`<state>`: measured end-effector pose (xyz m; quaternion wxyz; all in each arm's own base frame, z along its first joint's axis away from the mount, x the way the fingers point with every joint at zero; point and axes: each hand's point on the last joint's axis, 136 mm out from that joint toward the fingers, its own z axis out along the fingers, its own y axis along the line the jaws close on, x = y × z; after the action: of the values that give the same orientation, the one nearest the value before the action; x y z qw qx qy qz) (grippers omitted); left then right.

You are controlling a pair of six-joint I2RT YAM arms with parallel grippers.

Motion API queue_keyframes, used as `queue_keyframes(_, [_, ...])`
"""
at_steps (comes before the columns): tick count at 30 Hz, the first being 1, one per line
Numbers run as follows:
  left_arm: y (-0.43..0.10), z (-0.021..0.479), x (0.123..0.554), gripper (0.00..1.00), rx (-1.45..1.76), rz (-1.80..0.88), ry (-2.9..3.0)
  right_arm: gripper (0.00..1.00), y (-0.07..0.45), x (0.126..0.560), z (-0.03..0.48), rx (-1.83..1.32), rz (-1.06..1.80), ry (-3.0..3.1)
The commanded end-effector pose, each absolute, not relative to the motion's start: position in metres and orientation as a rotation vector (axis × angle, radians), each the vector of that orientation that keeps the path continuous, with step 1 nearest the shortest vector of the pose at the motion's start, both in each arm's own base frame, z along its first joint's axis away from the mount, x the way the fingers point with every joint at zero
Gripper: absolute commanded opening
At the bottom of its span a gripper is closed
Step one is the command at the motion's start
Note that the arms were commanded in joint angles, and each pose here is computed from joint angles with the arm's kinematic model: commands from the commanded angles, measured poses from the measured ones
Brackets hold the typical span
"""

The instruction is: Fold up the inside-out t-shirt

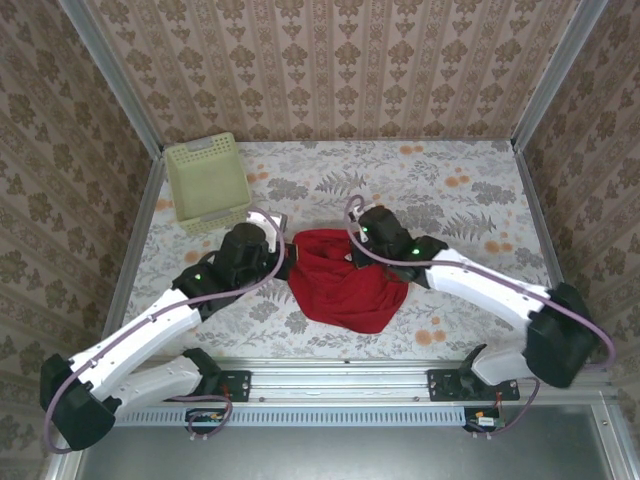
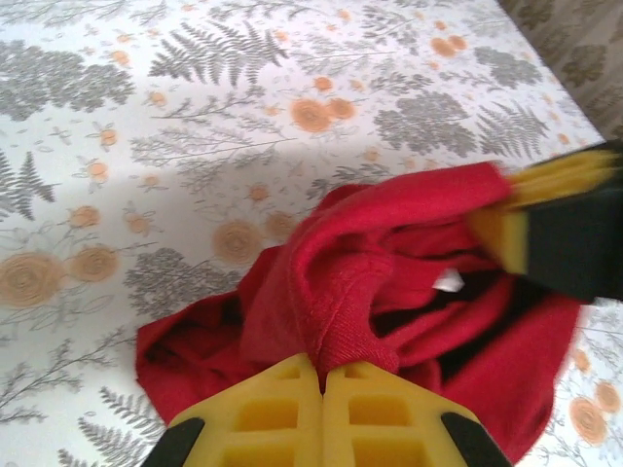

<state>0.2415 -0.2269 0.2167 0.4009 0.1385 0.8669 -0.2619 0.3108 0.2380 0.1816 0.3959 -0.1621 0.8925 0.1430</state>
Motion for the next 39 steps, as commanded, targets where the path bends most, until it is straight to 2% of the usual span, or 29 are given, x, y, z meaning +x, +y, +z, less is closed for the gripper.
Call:
queue_keyframes(1, [-0.220,0.233,0.260,0.00,0.287,-0.629,2.198,0.00,0.238,0.295,0.219,-0.411,0.496,2.180])
queue_keyframes(7, [-0.206,0.257,0.299,0.00,0.200,-0.580,2.224,0.00,0.224,0.270,0.299,-0.338,0.729,1.988])
queue_keyframes(10, [-0.204,0.308,0.306,0.00,0.196,-0.651,2.110,0.00,0.204,0.263,0.333,-0.258,0.829,1.881])
queue_keyframes(14, [-0.218,0.381,0.279,0.00,0.304,-0.796,1.839,0.00,0.189,0.255,0.349,-0.215,0.879,1.795])
queue_keyframes(17, [-0.232,0.365,0.273,0.00,0.352,-0.820,1.834,0.00,0.187,0.264,0.314,-0.176,0.834,1.875])
queue_keyframes(21, [-0.228,0.279,0.296,0.00,0.281,-0.651,2.145,0.01,0.180,0.286,0.236,-0.099,0.687,2.096])
queue_keyframes(23, [-0.231,0.251,0.295,0.00,0.280,-0.662,2.225,0.18,0.164,0.294,0.198,-0.038,0.537,2.240])
queue_keyframes(26, [-0.235,0.240,0.287,0.00,0.284,-0.723,2.228,0.45,0.156,0.293,0.178,-0.054,0.441,2.318])
queue_keyframes(28, [-0.235,0.242,0.281,0.00,0.297,-0.756,2.201,0.58,0.165,0.287,0.179,-0.114,0.455,2.305])
queue_keyframes(29, [-0.236,0.245,0.278,0.00,0.305,-0.777,2.182,0.61,0.171,0.284,0.181,-0.152,0.450,2.297])
queue_keyframes(32, [-0.236,0.252,0.272,0.00,0.326,-0.815,2.137,0.63,0.197,0.273,0.186,-0.287,0.433,2.287])
queue_keyframes(39, [-0.240,0.258,0.259,0.00,0.361,-0.862,2.105,0.55,0.249,0.283,0.175,-0.414,0.505,2.341])
